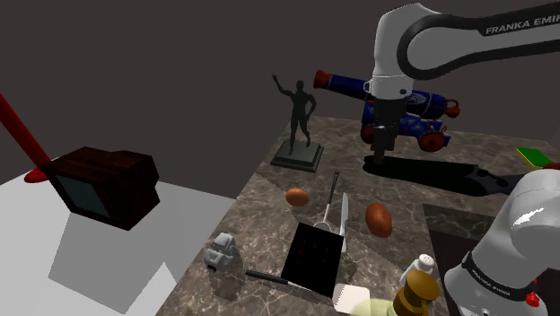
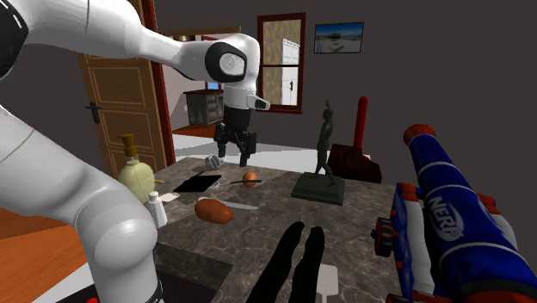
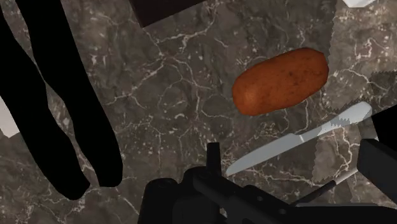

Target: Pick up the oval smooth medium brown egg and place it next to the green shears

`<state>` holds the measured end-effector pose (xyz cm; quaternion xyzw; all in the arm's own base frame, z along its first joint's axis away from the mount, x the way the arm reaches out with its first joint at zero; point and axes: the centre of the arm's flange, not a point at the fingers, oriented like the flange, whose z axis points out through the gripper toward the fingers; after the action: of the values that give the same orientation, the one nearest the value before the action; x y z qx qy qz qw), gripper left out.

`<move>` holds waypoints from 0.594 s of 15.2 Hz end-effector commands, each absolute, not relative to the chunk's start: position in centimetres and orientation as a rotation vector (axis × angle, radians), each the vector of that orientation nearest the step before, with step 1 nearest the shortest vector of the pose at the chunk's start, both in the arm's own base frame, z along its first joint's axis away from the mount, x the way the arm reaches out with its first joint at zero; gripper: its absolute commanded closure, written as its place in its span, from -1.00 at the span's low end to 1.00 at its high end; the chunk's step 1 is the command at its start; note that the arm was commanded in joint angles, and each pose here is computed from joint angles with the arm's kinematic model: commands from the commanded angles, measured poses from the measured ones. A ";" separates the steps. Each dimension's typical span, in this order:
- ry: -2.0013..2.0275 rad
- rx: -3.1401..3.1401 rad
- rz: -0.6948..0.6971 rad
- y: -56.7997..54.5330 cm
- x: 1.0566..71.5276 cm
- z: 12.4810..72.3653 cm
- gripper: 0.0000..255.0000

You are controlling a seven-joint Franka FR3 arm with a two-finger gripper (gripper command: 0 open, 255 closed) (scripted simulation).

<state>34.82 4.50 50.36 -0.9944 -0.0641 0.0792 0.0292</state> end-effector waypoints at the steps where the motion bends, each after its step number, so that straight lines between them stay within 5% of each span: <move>1: -0.221 -3.074 0.232 5.9 36.6 49.1 -1.00; 9: -0.311 -3.102 0.192 12.1 43.4 43.9 -1.00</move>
<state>42.81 11.43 44.52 -0.9933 -0.0960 0.0639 0.0106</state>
